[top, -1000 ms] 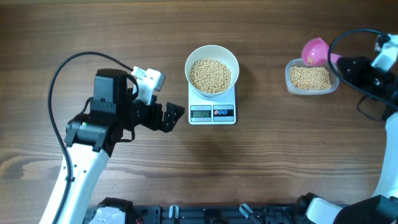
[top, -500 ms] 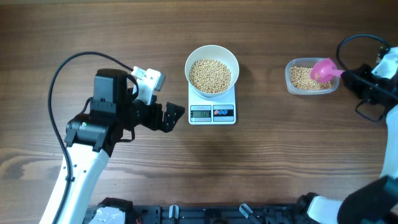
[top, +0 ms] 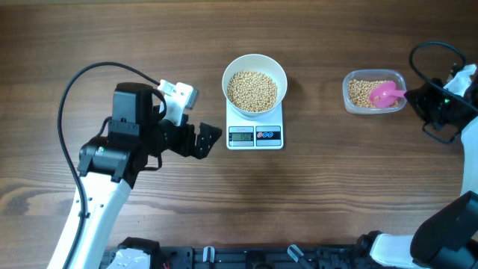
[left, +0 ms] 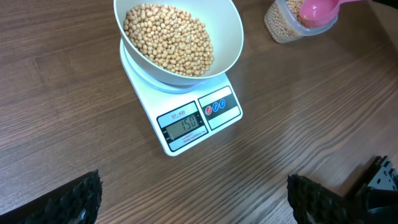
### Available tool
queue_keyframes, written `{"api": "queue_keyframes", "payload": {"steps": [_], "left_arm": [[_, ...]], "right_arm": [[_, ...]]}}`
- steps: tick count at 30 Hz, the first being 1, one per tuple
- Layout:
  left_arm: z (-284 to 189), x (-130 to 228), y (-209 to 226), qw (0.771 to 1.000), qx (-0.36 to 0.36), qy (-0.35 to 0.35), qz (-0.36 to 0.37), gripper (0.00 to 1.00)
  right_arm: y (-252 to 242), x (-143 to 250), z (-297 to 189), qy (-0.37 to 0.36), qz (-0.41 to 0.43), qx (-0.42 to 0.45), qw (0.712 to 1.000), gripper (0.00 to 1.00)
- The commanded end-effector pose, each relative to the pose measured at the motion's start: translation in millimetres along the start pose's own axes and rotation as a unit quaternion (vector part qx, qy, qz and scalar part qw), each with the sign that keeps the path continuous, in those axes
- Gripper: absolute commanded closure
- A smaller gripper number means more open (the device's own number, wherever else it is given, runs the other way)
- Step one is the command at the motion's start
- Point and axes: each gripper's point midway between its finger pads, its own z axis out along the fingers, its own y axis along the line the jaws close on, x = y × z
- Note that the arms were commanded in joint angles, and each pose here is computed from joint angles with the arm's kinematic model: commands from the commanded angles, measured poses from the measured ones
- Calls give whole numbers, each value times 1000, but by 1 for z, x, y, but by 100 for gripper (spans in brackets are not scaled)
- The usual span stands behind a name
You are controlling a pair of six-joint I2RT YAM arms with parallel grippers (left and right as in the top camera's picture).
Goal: Scoop item into bowl and weigh 150g on scale
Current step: 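Lower the pink scoop into the tub and lay it on the soybeans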
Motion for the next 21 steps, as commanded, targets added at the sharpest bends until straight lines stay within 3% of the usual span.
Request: {"api": "queue_keyframes", "payload": {"steps": [1,11,19,21], "left_arm": [[0,0,0,1000,5,-1,-6,0],[1,0,0,1000,5,0,-6,0],[1,0,0,1000,5,0,-6,0],[1,0,0,1000,5,0,-6,0]], "right_arm": [[1,-2,4,-3,-1,-4,1000,92],[14,3,10,3,6,-12,1000,82],[22,9,14,11,-4,-16,1000,40],[22,9,14,11,-4,-16,1000,20]]}}
